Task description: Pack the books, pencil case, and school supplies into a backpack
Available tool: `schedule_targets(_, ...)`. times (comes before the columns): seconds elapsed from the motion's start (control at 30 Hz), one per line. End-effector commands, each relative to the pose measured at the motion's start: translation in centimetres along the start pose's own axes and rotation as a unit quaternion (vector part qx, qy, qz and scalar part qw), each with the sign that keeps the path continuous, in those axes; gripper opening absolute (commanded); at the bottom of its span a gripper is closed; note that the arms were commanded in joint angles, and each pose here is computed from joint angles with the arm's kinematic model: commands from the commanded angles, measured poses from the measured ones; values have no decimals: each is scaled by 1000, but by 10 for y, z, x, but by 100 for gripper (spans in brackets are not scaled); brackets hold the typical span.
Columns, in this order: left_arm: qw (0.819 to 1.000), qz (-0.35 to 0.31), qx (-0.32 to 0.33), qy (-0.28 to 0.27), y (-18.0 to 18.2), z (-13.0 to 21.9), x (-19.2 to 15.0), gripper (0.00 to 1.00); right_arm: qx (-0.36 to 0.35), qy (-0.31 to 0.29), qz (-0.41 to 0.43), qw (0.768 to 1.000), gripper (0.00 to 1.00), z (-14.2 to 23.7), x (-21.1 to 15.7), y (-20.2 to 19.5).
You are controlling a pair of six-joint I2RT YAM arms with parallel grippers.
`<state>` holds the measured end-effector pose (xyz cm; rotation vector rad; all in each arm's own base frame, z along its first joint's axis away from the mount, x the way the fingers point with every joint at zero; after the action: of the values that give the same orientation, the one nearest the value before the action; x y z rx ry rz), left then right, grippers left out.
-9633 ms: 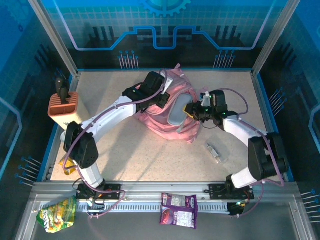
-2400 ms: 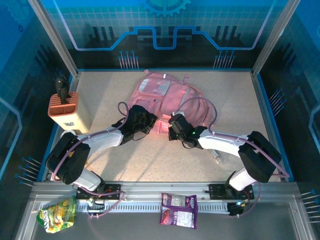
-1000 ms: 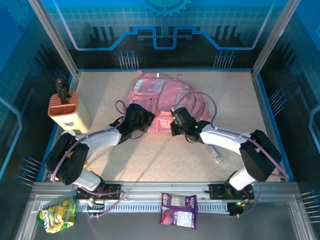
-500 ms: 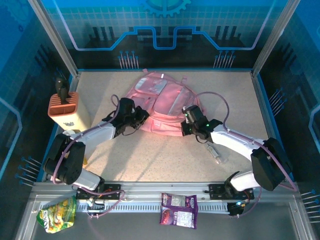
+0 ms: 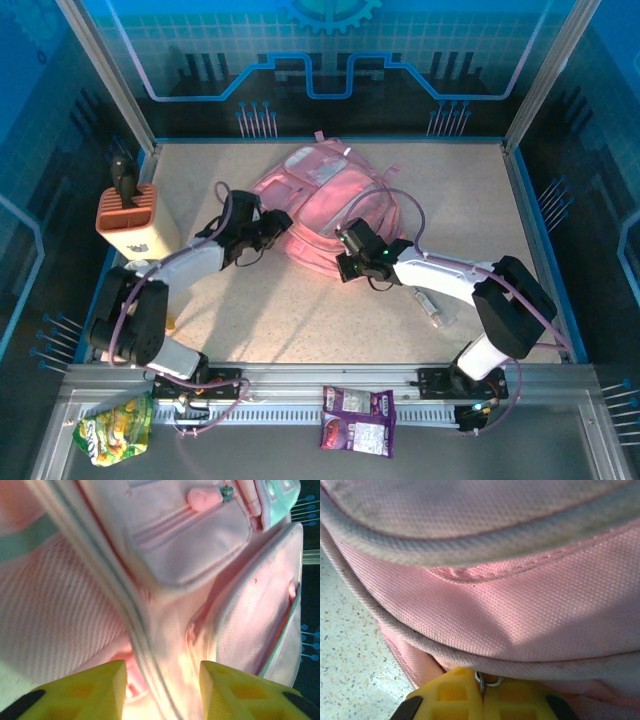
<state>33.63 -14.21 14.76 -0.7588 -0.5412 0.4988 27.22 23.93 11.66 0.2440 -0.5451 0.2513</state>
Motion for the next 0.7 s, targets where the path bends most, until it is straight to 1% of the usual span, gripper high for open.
schedule_targets(0.0,997,61,-47,-9,-8,12,-19,50,27,-9,-7,1000,0,3,2,12)
schedule_targets(0.1,995,85,-44,-10,-17,10,-43,55,33,-7,-13,999,0,2,-2,12)
schedule_targets(0.23,991,115,-66,-2,-36,-4,-67,56,38,-3,-14,999,0,1,-4,13)
schedule_targets(0.33,989,137,-58,-5,-38,-15,-78,53,37,-2,-16,999,0,1,-4,12)
schedule_targets(0.47,986,153,-63,-7,-46,-29,-85,45,40,-7,-16,999,0,2,-3,12)
schedule_targets(0.57,985,167,-51,-12,-48,-39,-91,45,37,-8,-14,999,0,2,-2,12)
schedule_targets(0.67,983,173,-47,-36,-49,-51,-89,43,38,-10,-13,999,0,3,0,13)
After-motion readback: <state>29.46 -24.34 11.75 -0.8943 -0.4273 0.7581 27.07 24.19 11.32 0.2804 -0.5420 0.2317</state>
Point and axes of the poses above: each hand's point on the last joint's axis, 136 mm out from that joint toward the fingers, its own z axis back along the fingers, its own y axis along the line the jaws close on, x = y × z, the point moved 5 cm from there along z, back along the fingers, and after that the axes turned 6 degrees about -z, right-handed, at the moved point
